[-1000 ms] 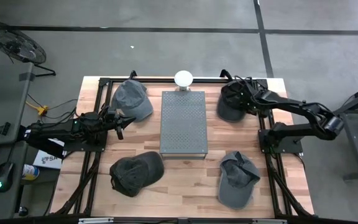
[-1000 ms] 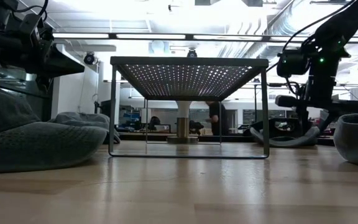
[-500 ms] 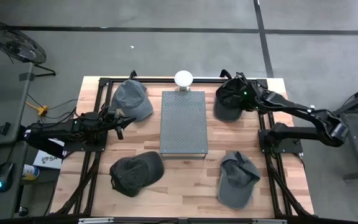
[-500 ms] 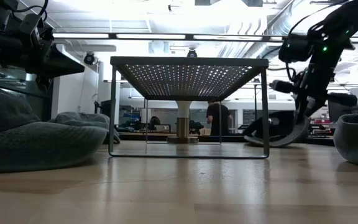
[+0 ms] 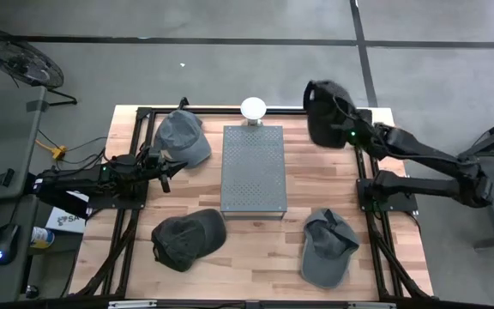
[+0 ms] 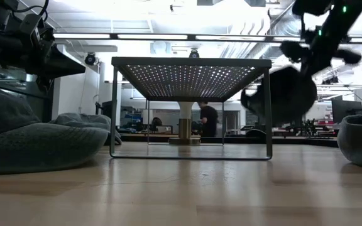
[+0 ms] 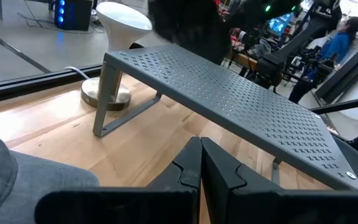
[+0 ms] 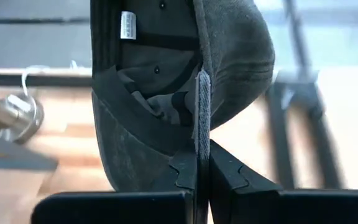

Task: Pick & Place hat
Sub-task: Put the top black cap on the shelf

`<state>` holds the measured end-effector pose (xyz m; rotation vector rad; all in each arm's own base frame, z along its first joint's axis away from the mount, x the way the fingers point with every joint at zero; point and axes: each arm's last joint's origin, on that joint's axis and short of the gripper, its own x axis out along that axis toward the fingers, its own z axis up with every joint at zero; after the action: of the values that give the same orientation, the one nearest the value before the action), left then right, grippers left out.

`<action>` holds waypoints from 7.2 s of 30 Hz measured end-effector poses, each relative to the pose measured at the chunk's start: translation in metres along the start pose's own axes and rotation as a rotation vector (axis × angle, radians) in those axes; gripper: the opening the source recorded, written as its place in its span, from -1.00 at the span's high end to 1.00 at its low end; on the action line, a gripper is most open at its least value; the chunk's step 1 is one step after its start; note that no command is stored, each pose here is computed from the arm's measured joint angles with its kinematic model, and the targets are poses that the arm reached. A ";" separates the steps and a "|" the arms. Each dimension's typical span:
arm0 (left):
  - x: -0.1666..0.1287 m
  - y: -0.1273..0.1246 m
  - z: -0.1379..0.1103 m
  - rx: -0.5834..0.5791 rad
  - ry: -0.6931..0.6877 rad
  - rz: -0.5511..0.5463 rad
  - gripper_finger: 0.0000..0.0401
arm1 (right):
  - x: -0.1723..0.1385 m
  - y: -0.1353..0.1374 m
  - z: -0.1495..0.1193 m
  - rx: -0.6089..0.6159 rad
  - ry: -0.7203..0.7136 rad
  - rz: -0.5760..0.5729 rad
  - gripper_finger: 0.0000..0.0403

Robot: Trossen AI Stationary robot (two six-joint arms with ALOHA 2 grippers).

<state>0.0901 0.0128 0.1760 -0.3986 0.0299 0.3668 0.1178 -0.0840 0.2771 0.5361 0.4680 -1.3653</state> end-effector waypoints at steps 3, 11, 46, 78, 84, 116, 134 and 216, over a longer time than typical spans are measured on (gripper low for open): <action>0.000 0.000 0.000 0.000 0.000 0.001 0.99 | -0.023 0.007 0.020 -0.149 -0.159 -0.030 0.97; 0.000 0.000 0.000 0.000 0.000 0.001 0.99 | -0.088 0.020 0.052 -0.352 -0.558 -0.213 0.97; 0.000 0.000 0.000 0.000 -0.001 0.003 0.99 | -0.092 0.135 -0.040 -1.109 -0.640 -0.214 0.97; 0.000 0.000 0.000 0.000 0.000 0.001 0.99 | -0.072 0.230 -0.065 -1.482 -0.620 -0.169 0.97; 0.000 0.000 0.000 0.000 0.000 0.001 0.99 | -0.068 0.233 -0.068 -1.527 -0.626 -0.107 0.97; 0.000 0.000 0.000 0.000 -0.001 0.003 0.99 | -0.031 0.224 -0.073 -1.466 -0.425 0.112 0.68; 0.000 0.000 0.000 0.000 0.000 0.000 0.99 | -0.033 0.224 -0.076 -1.448 -0.418 0.152 0.71; 0.000 0.000 0.000 0.000 0.000 0.001 0.99 | 0.003 0.275 0.095 -1.213 0.131 0.829 0.08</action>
<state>0.0901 0.0128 0.1760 -0.3986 0.0299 0.3676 0.3911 -0.1113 0.3745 -0.2098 0.9340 -0.1123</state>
